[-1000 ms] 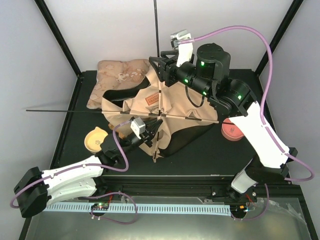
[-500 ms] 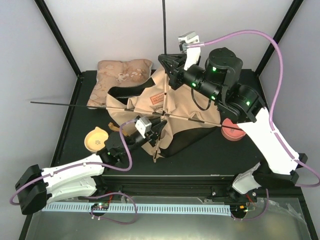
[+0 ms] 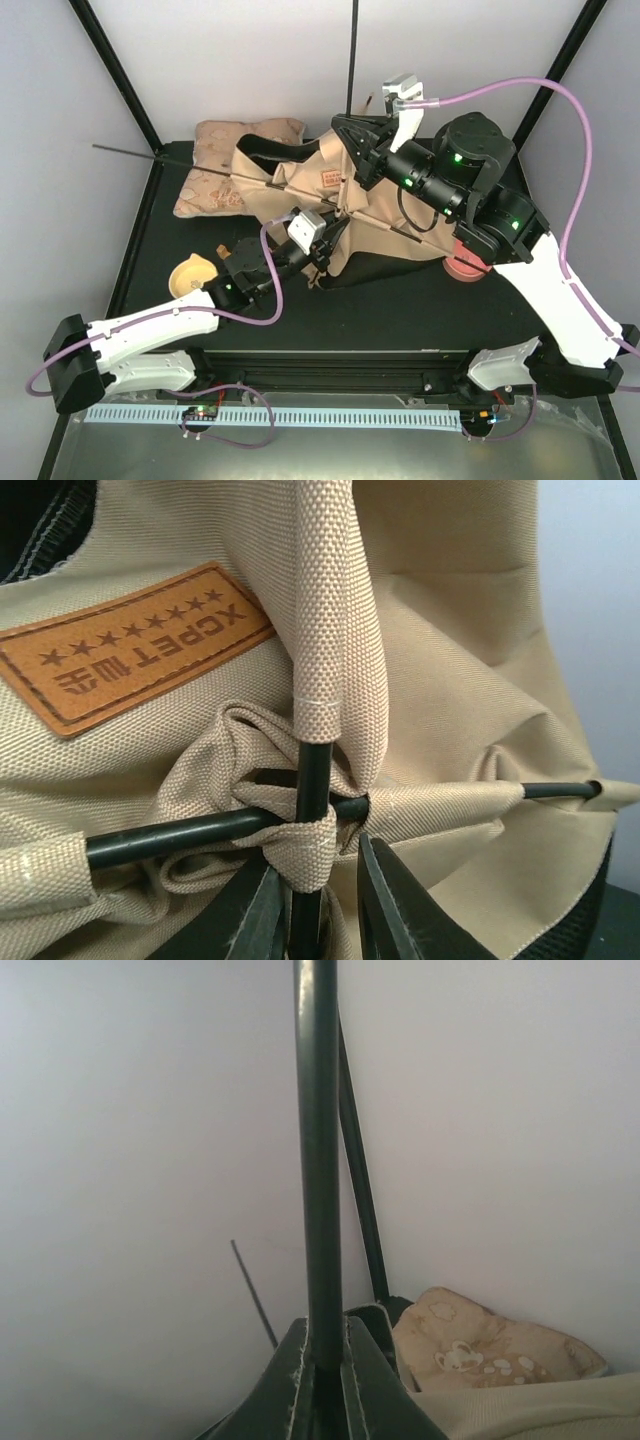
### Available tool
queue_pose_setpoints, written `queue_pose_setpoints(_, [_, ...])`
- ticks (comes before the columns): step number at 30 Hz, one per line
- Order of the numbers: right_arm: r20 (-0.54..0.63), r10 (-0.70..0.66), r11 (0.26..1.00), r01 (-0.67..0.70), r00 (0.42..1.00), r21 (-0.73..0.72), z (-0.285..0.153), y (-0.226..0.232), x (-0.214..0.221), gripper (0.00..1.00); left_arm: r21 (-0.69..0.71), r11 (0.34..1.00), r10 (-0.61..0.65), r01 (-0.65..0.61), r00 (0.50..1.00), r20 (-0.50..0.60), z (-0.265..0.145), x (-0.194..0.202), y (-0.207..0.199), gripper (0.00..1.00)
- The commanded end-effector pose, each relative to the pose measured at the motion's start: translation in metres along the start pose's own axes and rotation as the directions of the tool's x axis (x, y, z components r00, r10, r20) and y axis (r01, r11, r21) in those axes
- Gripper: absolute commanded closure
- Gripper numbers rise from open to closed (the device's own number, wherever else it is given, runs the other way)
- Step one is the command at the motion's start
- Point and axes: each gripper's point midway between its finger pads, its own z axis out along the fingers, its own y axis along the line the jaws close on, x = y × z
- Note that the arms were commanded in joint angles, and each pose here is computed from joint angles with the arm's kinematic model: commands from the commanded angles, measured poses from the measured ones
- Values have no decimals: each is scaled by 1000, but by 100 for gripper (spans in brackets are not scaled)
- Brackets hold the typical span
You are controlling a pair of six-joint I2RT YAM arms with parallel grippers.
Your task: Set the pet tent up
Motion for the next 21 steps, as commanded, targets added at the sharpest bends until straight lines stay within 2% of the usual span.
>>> queue_pose_setpoints(1, [-111,45,999,-43,993,14,-3,-2,30,99,-39,999,25,-15,969,248,-2,-83,6,80])
queue_pose_setpoints(6, [-109,37,999,-34,993,32,-9,-5,28,99,12,998,58,-65,940,336,-6,-108,-6,88])
queue_pose_setpoints(10, [-122,31,999,-25,992,47,-14,-9,34,99,26,994,92,-109,927,364,-6,-111,-11,98])
queue_pose_setpoints(14, [-133,29,998,-22,991,55,-22,-12,46,99,18,993,104,-119,921,375,-1,-108,-12,98])
queue_pose_setpoints(21, [-131,-9,988,29,991,152,-43,-31,50,99,27,992,101,-124,901,422,15,-117,-17,98])
